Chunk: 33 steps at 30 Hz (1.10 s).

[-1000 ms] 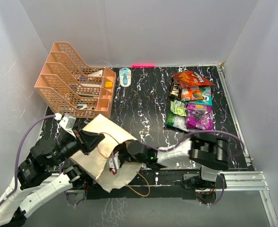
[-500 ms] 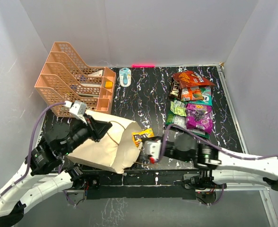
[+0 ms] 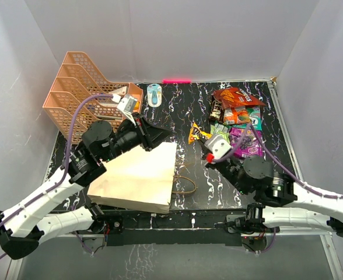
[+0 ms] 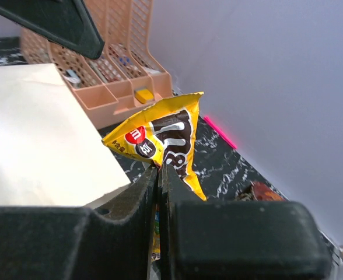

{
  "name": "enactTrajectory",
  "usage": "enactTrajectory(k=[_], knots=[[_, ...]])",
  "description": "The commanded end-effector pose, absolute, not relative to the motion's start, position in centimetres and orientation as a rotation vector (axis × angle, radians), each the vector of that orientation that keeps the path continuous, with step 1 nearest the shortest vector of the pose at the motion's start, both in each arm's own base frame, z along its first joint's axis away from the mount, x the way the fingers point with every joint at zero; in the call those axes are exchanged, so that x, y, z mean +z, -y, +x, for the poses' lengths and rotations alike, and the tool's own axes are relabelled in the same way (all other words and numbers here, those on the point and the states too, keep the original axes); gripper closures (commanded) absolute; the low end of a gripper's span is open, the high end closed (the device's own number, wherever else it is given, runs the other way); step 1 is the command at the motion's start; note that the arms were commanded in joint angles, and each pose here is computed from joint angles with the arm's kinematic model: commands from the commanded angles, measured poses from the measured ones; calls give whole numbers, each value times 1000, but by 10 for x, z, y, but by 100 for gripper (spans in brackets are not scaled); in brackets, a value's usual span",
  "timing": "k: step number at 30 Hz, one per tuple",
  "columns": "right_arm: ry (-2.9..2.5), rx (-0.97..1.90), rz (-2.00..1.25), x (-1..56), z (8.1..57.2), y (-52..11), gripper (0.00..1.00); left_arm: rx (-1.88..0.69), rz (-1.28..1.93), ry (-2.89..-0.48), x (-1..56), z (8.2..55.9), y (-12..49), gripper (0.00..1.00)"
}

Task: Take the snacks out of the paper bag
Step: Place the snack at the center of the board.

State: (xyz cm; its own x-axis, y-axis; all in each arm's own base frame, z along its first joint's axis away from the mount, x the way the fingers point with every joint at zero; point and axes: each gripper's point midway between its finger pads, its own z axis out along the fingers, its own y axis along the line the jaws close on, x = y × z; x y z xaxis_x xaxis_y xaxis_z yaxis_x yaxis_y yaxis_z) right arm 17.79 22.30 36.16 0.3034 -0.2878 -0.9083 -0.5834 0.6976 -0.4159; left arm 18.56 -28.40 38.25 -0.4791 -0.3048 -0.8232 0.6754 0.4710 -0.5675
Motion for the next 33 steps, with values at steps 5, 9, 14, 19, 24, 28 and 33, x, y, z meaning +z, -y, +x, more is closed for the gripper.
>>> enactTrajectory(k=[5, 9, 14, 19, 24, 28, 33], knots=[[-1339, 152, -584, 388, 196, -197, 92, -1364, 355, -1483, 458, 173, 294, 91], [-1402, 220, -525, 372, 193, -194, 92, -1192, 300, -1686, 411, 184, 276, 92], [-1515, 118, -375, 348, 211, -191, 92, -1140, 358, -1875, 358, 171, 270, 73], [-1617, 30, -251, 326, 281, -166, 92, -1119, 474, -2087, 311, 159, 288, 34], [-1770, 117, -150, 292, 339, -126, 92, -990, 551, -2186, 268, 160, 293, 20], [-1825, 165, -125, 273, 351, -109, 92, -943, 591, -2221, 246, 168, 312, 19], [-1824, 176, -132, 268, 342, -99, 92, -820, 668, -2315, 214, 177, 330, 27]])
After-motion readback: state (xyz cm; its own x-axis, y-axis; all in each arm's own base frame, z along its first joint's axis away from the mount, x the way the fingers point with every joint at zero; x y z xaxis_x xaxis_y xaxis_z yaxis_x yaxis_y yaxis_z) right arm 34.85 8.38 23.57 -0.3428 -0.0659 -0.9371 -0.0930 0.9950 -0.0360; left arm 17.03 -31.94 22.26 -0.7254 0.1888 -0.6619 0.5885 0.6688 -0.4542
